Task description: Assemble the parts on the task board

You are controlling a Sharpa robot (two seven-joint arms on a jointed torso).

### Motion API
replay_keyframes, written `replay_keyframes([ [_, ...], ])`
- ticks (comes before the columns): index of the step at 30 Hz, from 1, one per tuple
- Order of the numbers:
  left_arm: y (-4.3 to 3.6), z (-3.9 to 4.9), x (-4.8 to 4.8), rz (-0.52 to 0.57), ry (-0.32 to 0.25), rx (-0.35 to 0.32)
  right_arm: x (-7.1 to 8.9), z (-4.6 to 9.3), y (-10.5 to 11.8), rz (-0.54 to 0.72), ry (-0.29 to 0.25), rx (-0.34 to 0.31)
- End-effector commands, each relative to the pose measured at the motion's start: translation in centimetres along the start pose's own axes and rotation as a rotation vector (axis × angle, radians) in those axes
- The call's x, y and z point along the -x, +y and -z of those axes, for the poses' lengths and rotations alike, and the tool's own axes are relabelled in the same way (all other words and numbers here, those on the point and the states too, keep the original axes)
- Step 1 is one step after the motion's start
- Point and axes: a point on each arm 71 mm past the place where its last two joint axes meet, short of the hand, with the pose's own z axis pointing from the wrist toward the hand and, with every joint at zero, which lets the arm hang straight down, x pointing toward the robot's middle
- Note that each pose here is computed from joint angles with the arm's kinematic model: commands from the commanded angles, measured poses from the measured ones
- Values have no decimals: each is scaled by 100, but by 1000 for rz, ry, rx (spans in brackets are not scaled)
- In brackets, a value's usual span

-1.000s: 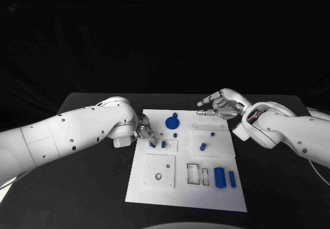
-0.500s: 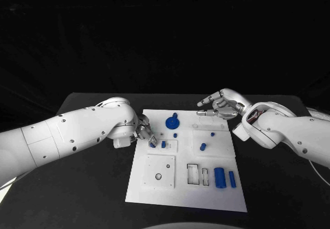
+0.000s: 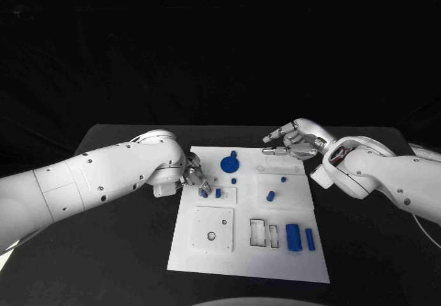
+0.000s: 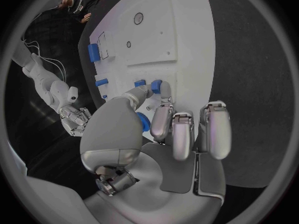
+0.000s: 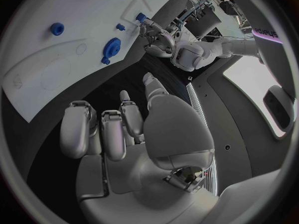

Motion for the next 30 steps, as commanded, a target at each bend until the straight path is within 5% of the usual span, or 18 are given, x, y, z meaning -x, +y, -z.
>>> replay_keyframes([
  [1,81,-31,-58,-21,21,121,-16,1,12,-1,13,11],
  [30,114,-36,-67,-41,51,133,-15,2,8,-1,15,9],
])
